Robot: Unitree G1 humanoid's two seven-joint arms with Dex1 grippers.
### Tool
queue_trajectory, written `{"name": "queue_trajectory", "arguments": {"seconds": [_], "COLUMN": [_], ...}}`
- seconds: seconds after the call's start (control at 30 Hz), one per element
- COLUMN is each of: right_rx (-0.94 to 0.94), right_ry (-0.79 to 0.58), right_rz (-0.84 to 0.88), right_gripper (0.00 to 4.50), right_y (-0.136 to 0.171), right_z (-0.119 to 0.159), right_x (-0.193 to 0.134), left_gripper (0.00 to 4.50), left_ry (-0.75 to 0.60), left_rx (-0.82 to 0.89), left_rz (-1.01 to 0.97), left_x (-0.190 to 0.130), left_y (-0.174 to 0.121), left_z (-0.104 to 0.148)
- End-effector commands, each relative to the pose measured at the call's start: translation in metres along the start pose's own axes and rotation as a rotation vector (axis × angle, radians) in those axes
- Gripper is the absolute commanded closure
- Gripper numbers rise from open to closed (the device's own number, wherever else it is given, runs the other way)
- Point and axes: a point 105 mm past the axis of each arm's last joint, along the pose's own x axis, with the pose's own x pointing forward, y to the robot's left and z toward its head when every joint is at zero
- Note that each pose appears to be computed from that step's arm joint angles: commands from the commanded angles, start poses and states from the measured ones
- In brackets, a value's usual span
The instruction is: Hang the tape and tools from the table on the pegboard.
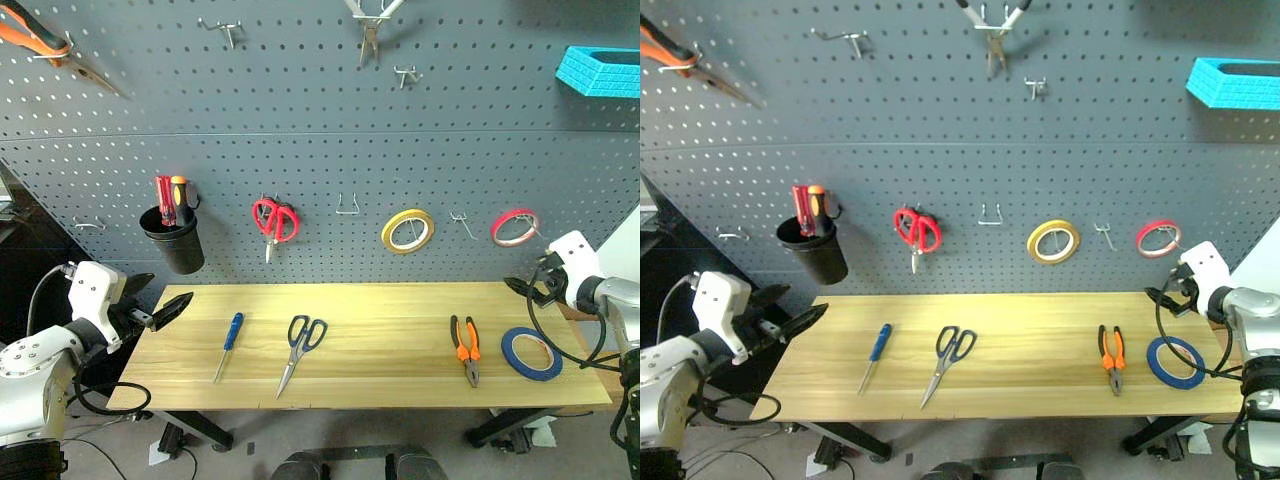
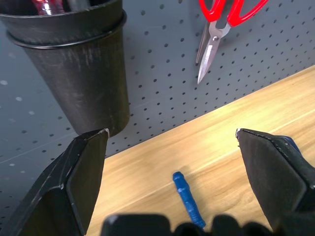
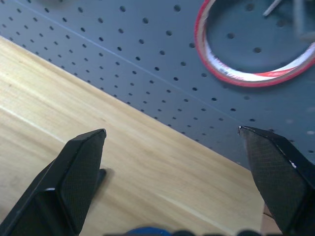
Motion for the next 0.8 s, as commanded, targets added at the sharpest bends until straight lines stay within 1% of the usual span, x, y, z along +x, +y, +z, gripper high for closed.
{"name": "queue_trajectory", "arguments": {"seconds": [0.03,0.3,0.47,0.53,0.67,0.8], "right_rx": [-0.021,-0.018,0.003,0.024,0.076,0.191], "right_ry": [-0.043,-0.028,0.008,0.054,0.184,0.325], "right_rz": [-0.022,-0.008,-0.001,-0.023,-0.077,-0.136], "right_gripper": [0.00,0.00,0.00,0.00,0.00,0.00], "right_y": [-0.008,-0.005,-0.003,-0.004,-0.009,-0.012], "right_z": [0.015,0.012,0.007,0.002,-0.016,-0.037], "right_x": [-0.008,-0.011,-0.012,-0.012,-0.013,-0.012], "left_gripper": [0.05,0.05,0.05,0.05,0.05,0.05], "left_ry": [-0.028,-0.020,-0.019,-0.003,0.040,0.048], "left_rx": [0.038,0.039,0.034,0.032,0.066,0.083], "left_rz": [-0.019,-0.029,-0.075,-0.131,-0.268,-0.376], "left_x": [-0.001,-0.002,0.000,0.002,0.012,0.032], "left_y": [0.000,0.000,-0.009,-0.020,-0.053,-0.085], "left_z": [0.016,0.017,0.018,0.017,0.014,0.011]}}
